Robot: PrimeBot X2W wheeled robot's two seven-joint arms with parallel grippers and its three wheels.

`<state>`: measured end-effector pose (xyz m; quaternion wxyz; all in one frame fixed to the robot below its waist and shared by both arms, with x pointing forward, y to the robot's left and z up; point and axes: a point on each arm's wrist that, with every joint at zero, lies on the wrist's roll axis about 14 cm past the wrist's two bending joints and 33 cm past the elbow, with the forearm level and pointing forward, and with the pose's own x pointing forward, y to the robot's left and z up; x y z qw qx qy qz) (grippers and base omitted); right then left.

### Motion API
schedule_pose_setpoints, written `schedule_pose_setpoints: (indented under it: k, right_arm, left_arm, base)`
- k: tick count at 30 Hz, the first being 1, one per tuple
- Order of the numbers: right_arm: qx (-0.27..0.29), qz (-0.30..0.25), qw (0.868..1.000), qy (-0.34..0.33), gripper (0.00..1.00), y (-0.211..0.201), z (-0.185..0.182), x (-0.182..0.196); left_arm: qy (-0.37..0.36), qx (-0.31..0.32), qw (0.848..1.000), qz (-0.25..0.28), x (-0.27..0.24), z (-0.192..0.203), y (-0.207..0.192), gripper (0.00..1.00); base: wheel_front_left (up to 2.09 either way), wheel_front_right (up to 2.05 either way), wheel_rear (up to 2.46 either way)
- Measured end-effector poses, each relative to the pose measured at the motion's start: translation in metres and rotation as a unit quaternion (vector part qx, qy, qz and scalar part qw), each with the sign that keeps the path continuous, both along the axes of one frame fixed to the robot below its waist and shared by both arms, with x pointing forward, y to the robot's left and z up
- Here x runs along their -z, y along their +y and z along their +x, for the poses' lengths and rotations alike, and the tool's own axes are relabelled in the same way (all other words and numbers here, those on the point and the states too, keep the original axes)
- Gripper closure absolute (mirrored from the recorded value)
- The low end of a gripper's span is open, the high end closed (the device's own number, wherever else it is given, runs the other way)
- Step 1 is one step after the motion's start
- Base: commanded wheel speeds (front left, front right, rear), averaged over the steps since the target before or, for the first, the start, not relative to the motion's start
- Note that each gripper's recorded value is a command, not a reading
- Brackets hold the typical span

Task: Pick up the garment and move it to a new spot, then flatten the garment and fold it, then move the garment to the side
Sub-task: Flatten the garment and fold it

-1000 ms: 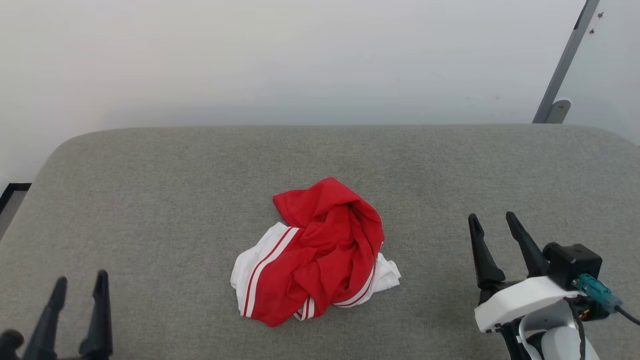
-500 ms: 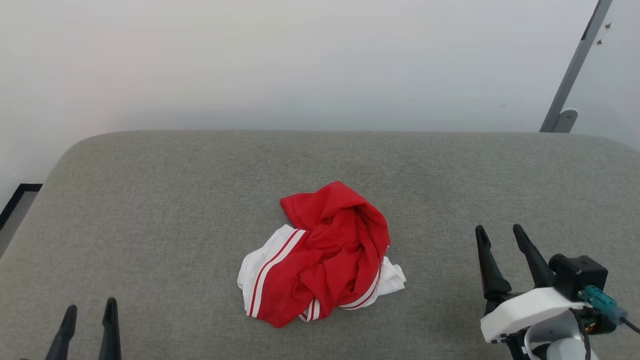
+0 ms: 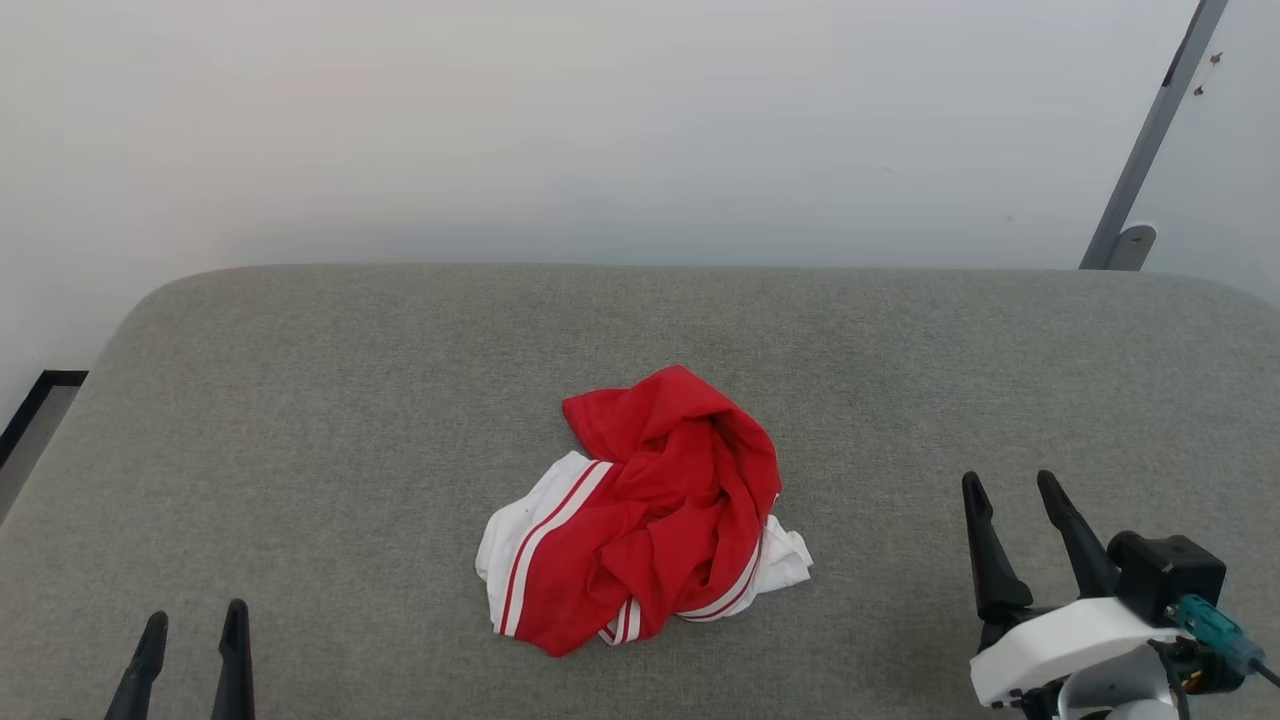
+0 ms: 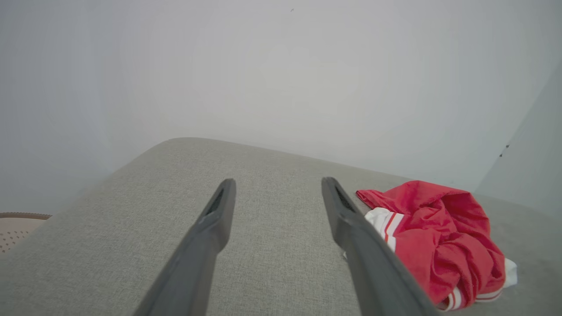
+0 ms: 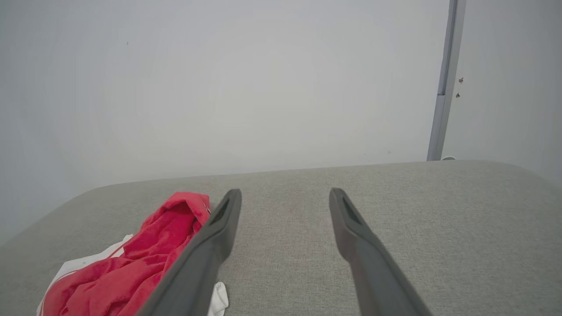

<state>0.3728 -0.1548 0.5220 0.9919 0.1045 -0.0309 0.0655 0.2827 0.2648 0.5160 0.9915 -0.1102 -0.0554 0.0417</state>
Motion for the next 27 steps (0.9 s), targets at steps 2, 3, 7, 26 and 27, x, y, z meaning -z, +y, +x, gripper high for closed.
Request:
schedule_pose_setpoints:
  k: [2,3,7,26,27]
  right_arm:
    - [0.000,0.001,1.000,-0.001,0.00,0.000,0.000,-0.001]
    - [0.000,0.003,1.000,0.000,0.00,0.000,-0.001,0.000]
    - [-0.006,0.003,1.000,0.009,0.00,0.003,-0.003,0.005]
    - [-0.117,-0.052,0.987,0.101,0.00,0.068,0.010,0.029]
    - [-0.124,-0.060,0.984,0.115,0.00,0.071,0.011,0.035]
  left_arm:
    - [-0.002,0.003,1.000,-0.001,-0.001,0.001,-0.001,0.00]
    - [-0.003,0.002,1.000,0.001,-0.001,0.001,-0.001,0.00]
    - [-0.003,0.003,1.000,0.001,-0.001,0.001,-0.002,0.00]
    - [-0.016,0.021,1.000,-0.001,-0.007,0.012,-0.014,0.00]
    - [-0.015,0.022,1.000,-0.001,-0.007,0.013,-0.014,0.00]
  base:
    - [0.00,0.00,0.00]
    - [0.00,0.00,0.00]
    - [0.00,0.00,0.00]
    - [0.00,0.00,0.00]
    - [0.00,0.00,0.00]
